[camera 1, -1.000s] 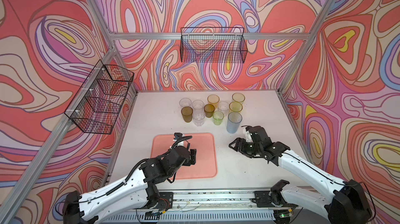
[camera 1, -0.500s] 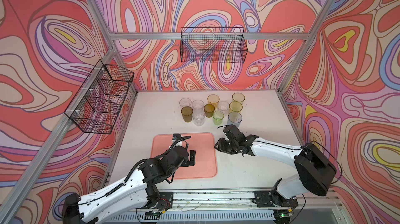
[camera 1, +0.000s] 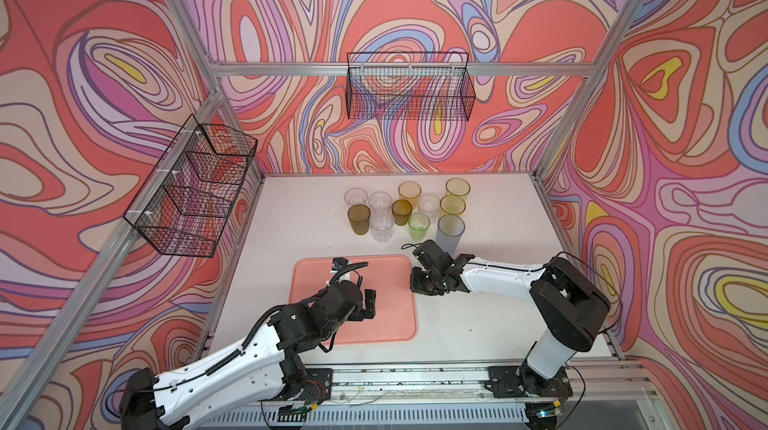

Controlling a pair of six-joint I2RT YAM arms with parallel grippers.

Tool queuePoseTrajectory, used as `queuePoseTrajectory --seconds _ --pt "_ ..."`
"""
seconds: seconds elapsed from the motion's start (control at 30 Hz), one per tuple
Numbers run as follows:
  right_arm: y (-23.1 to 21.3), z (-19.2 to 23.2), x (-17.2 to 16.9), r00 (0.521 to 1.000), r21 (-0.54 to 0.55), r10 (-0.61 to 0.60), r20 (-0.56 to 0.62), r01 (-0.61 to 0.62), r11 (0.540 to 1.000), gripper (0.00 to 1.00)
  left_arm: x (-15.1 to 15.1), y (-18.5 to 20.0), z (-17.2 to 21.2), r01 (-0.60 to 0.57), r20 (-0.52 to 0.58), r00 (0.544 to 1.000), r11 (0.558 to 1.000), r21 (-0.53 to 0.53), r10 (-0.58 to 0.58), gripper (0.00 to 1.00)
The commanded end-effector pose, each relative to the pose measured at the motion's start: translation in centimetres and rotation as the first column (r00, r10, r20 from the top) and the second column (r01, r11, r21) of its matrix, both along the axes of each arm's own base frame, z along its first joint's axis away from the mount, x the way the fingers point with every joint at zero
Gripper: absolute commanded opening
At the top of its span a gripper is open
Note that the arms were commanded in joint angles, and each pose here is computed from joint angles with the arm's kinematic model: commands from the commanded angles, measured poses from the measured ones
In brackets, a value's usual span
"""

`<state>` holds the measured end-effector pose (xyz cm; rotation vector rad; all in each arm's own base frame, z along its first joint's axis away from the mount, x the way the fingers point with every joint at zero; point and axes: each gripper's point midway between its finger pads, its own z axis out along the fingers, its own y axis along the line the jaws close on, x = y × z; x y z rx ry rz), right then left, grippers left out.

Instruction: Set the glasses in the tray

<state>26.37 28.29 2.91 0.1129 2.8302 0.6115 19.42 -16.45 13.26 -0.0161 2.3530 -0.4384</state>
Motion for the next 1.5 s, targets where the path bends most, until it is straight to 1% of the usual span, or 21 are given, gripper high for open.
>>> queuePoseTrajectory --seconds 0.0,0.1,0.27,0.43,0.6,0.83,0.93,1.1,1.3,1.47 --pt "-0.3 -0.6 0.0 1.000 -0.062 0.009 0.004 -0.008 0.998 0.13 0.1 0.4 -0.7 -0.035 -0.007 0.999 0.999 -0.001 0.035 1.00" --pt "-0.7 -1.5 -0.2 1.000 -0.087 0.000 -0.014 -0.001 0.996 0.04 0.2 0.4 -0.9 -0.039 -0.009 0.999 0.999 -0.001 0.039 1.00" --pt "-1.8 -2.1 -0.5 0.999 -0.128 -0.027 -0.017 0.025 0.991 0.04 0.2 0.5 -1.2 -0.041 -0.018 0.999 0.999 0.015 0.041 1.00" --pt "-3.0 -2.2 -1.0 0.999 -0.172 -0.043 -0.019 0.039 0.984 0.00 0.2 0.7 -1.3 -0.049 -0.019 0.999 0.999 0.024 0.049 1.00" --pt "-4.3 -2.1 -1.6 0.999 -0.214 -0.041 -0.018 0.036 0.976 0.00 0.3 1.0 -0.9 -0.061 -0.002 0.998 0.998 0.026 0.061 1.00" --pt "-5.4 -1.7 -2.4 1.000 -0.231 -0.015 -0.012 0.012 0.973 0.00 0.5 1.3 -0.5 -0.066 0.014 0.998 0.997 0.045 0.065 1.00" --pt "-6.1 -1.6 -2.8 1.000 -0.262 -0.005 -0.012 0.001 0.965 0.00 0.7 1.4 -0.3 -0.062 0.023 0.998 0.996 0.063 0.060 1.00" --pt "-7.1 -1.3 -3.6 1.000 -0.286 0.012 -0.022 -0.018 0.958 0.00 0.6 1.8 1.3 -0.054 0.038 0.998 0.995 0.089 0.051 1.00" --pt "-8.8 -1.4 -4.7 1.000 -0.327 0.005 -0.030 -0.014 0.945 0.00 0.6 2.4 1.6 -0.073 0.059 0.996 0.995 0.069 0.069 1.00" --pt "-9.7 -1.0 -5.4 1.000 -0.330 -0.001 -0.028 -0.008 0.944 0.00 0.6 2.4 1.6 -0.076 0.056 0.996 0.994 0.081 0.072 1.00"
